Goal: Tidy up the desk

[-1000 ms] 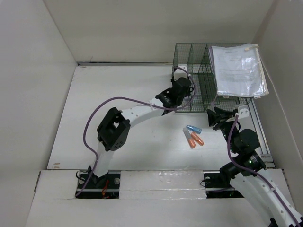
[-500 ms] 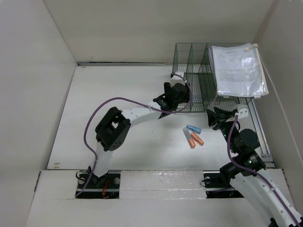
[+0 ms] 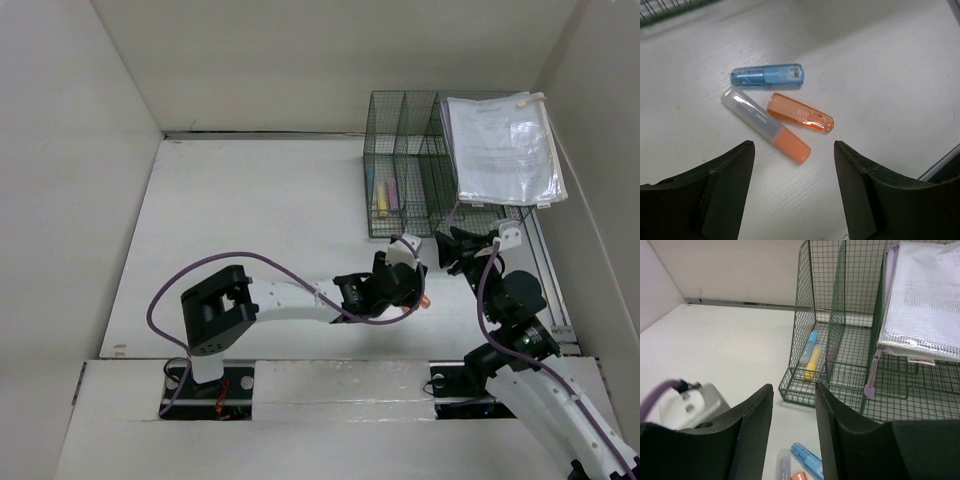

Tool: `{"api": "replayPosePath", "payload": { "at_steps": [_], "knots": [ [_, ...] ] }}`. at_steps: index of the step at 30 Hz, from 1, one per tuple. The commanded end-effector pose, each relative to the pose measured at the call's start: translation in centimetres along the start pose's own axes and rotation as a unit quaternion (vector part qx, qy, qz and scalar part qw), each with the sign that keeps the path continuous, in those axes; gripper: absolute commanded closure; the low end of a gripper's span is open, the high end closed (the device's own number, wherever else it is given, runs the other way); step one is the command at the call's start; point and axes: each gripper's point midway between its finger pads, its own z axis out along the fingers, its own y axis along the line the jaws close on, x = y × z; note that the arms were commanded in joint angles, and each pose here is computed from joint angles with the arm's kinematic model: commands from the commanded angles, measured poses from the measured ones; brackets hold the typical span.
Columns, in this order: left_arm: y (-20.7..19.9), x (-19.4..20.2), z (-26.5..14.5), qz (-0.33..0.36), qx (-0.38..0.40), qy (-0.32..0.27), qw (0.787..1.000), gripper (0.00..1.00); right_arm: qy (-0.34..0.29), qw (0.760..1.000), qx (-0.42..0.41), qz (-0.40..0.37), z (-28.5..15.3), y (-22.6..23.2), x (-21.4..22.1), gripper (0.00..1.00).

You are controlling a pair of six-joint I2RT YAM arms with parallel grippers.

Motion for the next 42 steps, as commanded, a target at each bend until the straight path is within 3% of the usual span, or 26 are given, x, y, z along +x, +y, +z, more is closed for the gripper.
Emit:
{"api": "replayPosePath", "payload": {
  "at_steps": [1, 12, 28, 35, 40, 42],
  "knots": [
    [0.1, 1.8, 0.0, -0.012, -0.017, 0.023, 1.0, 0.41, -0.025, 1.0, 0.004, 0.008, 0.3, 0.0, -1.4, 0.55],
    [0.2, 5.5, 2.5, 0.014, -0.039, 0.056, 0.998, 0.44, -0.03, 1.0, 0.002, 0.01, 0.1, 0.0, -1.6, 0.55],
    [0.7, 7.2, 4.4, 0.033, -0.059, 0.067, 0.995, 0.45, -0.026, 1.0, -0.014, 0.009, 0.4, 0.6, -1.4, 0.55],
    [3.2, 7.7, 3.3, 0.04, -0.096, 0.062, 0.993, 0.6, -0.026, 0.999, -0.014, 0.011, 0.4, 0.6, -1.4, 0.55],
    [4.2, 7.6, 2.8, 0.047, -0.112, 0.059, 0.991, 0.55, -0.025, 0.999, -0.016, 0.01, 0.5, 0.7, -1.4, 0.55],
    [4.2, 7.7, 2.9, 0.05, -0.113, 0.061, 0.99, 0.47, -0.024, 1.0, -0.016, 0.011, 0.5, 0.7, -1.3, 0.55]
  ]
}}
